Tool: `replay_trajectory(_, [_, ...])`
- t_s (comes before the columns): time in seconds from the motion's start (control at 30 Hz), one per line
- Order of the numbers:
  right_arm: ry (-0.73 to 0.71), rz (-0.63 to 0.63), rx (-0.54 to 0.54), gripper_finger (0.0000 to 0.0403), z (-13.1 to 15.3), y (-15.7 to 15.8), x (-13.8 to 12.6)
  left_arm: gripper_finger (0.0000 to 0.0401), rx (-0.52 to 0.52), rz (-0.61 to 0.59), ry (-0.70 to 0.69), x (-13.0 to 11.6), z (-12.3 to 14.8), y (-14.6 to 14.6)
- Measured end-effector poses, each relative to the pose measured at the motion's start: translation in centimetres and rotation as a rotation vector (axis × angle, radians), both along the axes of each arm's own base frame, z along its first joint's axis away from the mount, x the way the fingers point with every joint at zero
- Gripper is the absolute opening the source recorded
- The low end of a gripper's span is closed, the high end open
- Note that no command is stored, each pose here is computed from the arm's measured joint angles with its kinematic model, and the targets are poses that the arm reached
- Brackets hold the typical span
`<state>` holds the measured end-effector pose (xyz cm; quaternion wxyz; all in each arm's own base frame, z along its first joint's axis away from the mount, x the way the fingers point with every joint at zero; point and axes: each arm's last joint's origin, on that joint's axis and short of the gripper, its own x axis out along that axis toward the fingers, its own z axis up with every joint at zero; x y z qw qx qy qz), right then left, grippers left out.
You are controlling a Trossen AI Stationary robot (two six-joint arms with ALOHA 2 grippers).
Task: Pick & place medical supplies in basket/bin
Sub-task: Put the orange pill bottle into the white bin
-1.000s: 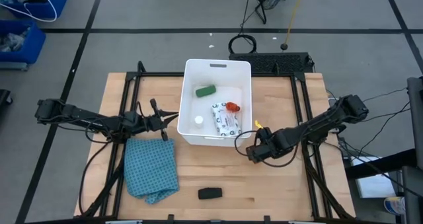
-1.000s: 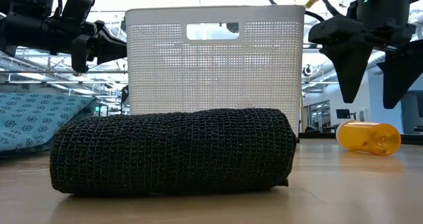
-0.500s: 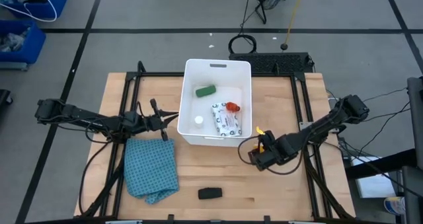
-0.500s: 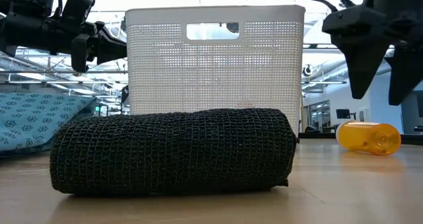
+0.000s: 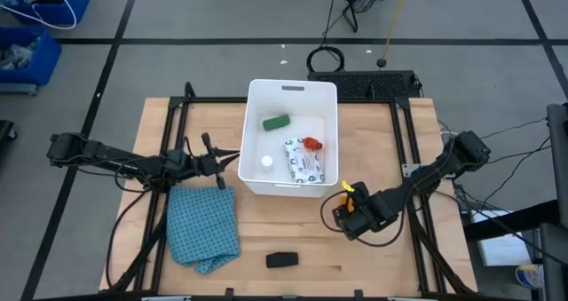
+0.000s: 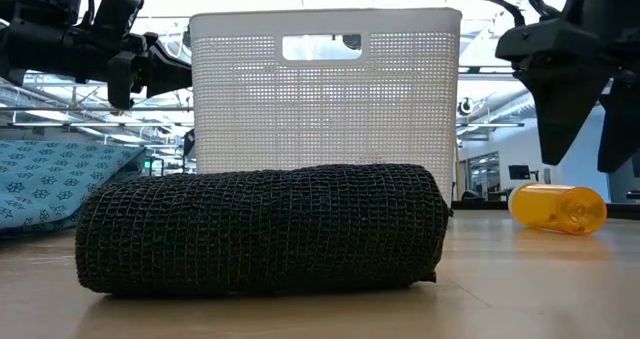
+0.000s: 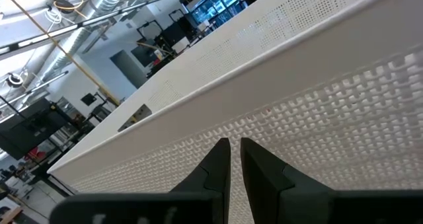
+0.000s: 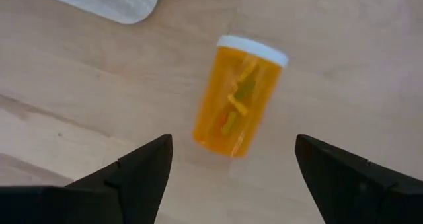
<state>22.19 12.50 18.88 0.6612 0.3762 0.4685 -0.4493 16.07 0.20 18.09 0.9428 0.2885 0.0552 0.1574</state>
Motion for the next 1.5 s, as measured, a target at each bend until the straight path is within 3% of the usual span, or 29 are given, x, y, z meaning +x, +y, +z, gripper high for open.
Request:
replay_trajectory(0.23, [-0.039, -0.011, -0.034, 0.0310, -0.9, 0.4, 0.7, 0.0042, 0.000, 0.000, 0.001, 0.0, 0.0, 0.0])
replay_trajectory(0.7, [0.029, -0.033, -0.082, 0.0309, -3.7, 0.9, 1.5, 0.0042, -0.005, 0.000, -0.001, 0.0, 0.0, 0.0])
replay_trajectory(0.9, [-0.001, -0.052, -0.181, 0.0308, -4.7, 1.0, 1.7, 0.0042, -0.005, 0.000, 0.000, 0.0, 0.0, 0.0])
replay_trajectory(1.2, [0.028, -0.059, -0.169, 0.0306, -5.6, 1.4, 1.7, 0.0042, -0.009, 0.001, 0.003, 0.0, -0.1, 0.0])
replay_trajectory(1.37, [0.027, -0.063, -0.168, 0.0268, -5.6, 1.4, 1.7, 0.0042, -0.009, 0.001, 0.003, 0.0, -0.1, 0.0])
replay_trajectory(1.5, [0.032, -0.047, -0.170, 0.0209, -5.6, 1.4, 1.6, 0.0042, -0.014, 0.001, 0.001, 0.0, -0.1, 0.0])
